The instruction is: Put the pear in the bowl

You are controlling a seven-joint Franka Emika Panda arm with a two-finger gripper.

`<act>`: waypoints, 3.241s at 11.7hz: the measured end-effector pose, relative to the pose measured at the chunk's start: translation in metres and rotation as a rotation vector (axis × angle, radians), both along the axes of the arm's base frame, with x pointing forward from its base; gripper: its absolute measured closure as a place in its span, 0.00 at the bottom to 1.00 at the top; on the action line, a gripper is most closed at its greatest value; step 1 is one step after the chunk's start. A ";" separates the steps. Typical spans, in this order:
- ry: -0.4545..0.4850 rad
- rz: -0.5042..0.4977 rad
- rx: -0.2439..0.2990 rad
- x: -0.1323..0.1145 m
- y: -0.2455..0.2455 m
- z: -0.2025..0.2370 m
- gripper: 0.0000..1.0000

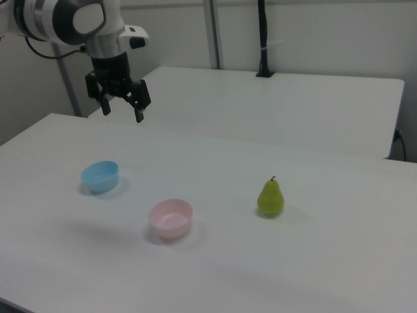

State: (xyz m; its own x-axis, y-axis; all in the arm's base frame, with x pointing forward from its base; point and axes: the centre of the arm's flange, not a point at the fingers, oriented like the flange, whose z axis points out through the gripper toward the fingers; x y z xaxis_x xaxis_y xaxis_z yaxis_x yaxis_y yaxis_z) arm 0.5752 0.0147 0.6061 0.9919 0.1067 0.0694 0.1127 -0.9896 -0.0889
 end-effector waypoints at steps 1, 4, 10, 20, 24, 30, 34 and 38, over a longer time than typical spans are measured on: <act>0.000 0.000 0.000 0.000 0.000 0.000 0.00; 0.002 0.000 0.000 0.001 0.000 -0.001 0.00; 0.002 0.000 0.000 0.001 0.000 -0.001 0.00; 0.024 0.067 -0.121 0.048 -0.120 -0.036 0.00; -0.009 0.017 -0.139 0.074 -0.193 -0.068 0.00; -0.059 -0.030 -0.156 0.115 -0.240 -0.174 0.00; -0.095 -0.058 -0.179 0.124 -0.264 -0.214 0.00; -0.120 -0.062 -0.186 0.132 -0.269 -0.241 0.00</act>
